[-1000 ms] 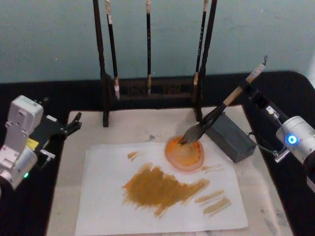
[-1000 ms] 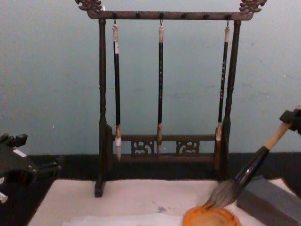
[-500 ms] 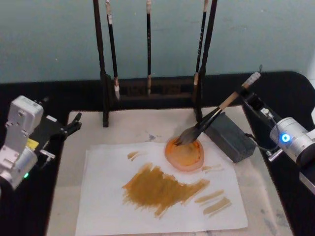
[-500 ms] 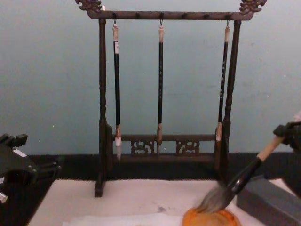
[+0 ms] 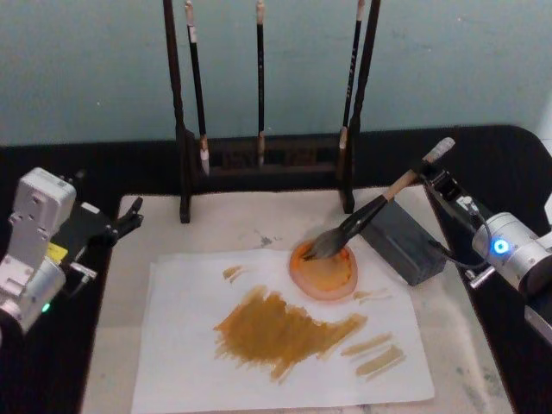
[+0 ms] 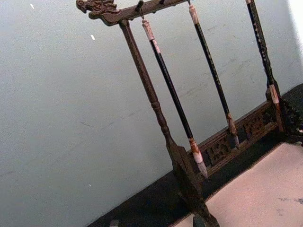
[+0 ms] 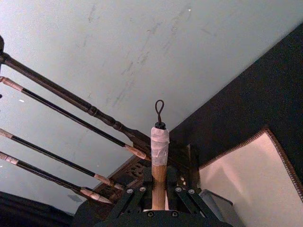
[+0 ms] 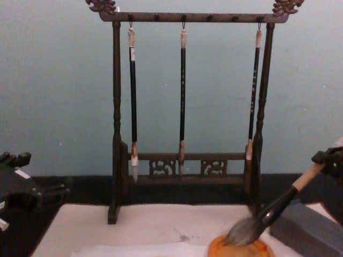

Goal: Pick up the brush from the inkstone, write on the paper, then place the brush back to its original position.

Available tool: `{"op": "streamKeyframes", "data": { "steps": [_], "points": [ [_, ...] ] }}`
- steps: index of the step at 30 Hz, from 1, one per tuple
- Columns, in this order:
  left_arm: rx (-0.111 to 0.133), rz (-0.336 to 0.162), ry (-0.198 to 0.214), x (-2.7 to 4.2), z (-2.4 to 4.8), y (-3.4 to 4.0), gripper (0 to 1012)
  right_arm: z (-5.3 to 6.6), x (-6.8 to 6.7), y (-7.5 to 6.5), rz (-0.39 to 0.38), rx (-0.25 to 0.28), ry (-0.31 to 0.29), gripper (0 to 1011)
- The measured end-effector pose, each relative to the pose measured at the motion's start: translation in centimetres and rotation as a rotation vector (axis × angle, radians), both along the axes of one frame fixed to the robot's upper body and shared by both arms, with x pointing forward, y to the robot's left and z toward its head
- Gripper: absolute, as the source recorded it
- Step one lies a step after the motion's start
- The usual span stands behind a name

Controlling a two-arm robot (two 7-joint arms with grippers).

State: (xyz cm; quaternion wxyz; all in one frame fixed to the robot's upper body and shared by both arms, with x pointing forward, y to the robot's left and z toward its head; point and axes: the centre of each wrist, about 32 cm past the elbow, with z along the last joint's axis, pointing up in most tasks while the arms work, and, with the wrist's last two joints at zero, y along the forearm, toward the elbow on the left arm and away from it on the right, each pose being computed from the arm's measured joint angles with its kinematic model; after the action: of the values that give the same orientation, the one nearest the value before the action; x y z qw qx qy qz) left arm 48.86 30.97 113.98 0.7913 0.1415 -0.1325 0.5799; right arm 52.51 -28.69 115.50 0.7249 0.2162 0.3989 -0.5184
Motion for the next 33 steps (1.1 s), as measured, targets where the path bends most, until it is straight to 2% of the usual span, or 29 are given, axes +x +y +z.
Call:
{"op": "streamKeyframes", "data": {
  "steps": [17,33],
  "points": [
    [0.000,0.000,0.000,0.00,0.00,0.00,1010,-0.7,-0.4,-0.2,-0.013,0.066,0.058,177],
    [0.000,0.000,0.000,0.00,0.00,0.00,1010,-1.2,-0.5,-0.1,-0.035,0.063,0.077,177]
  ]
}}
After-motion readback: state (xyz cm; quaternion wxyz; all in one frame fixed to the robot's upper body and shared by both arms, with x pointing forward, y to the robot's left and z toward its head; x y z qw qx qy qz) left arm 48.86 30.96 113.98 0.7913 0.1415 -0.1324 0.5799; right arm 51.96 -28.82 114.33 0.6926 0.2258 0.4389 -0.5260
